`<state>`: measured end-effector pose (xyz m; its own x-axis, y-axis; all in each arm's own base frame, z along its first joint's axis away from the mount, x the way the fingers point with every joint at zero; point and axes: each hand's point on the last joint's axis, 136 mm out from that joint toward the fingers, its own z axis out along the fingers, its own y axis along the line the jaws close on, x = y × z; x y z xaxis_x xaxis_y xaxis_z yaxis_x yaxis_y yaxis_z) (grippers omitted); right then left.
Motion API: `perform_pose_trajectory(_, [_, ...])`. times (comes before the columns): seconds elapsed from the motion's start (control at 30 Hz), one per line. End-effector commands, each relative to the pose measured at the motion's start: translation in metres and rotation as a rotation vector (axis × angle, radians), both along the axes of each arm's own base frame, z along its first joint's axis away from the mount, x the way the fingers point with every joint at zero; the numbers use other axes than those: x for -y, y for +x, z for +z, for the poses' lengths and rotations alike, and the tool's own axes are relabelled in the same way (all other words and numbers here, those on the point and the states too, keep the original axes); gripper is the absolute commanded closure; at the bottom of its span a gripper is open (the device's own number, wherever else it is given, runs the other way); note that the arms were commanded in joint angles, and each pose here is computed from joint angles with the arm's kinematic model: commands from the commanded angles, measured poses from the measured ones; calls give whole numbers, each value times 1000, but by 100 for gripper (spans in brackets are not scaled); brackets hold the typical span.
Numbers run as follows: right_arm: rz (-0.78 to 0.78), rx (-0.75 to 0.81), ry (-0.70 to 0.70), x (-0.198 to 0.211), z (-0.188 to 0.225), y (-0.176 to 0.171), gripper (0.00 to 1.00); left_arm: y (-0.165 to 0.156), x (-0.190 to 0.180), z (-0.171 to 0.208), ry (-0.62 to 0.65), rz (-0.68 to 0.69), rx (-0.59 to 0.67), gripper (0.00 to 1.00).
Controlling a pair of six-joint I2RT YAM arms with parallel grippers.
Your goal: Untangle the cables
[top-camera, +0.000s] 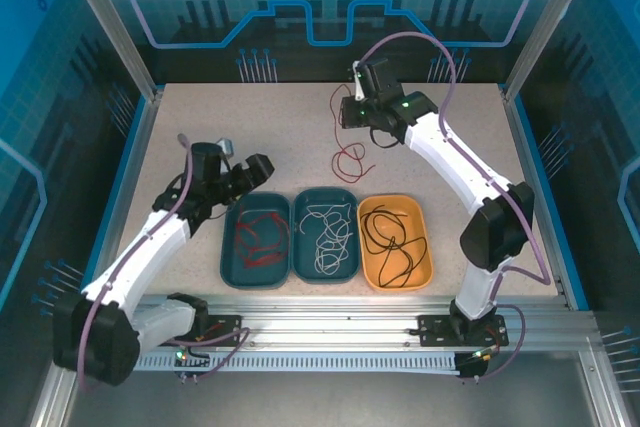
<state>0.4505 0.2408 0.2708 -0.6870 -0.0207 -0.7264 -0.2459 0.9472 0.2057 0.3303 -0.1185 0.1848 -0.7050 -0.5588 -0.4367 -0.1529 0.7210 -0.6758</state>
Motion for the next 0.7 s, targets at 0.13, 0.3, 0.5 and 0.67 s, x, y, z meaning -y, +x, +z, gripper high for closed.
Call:
perform_pose_trajectory(0.13, [-34,82,0,21,51,-8,100,36,38,23,32,-97,80,10])
perform_pose_trajectory(0.3, [45,81,78,9,69,-24,100,45,45,29,-5,-91,87,7])
perform_pose_trajectory(0.5, [199,18,237,-20,84,-54,100,35,34,40,2,-44,101,1])
perform_pose_trajectory(0.67, [271,-59,312,-39,80,-83,100,11,-1,61,46,96,139,1])
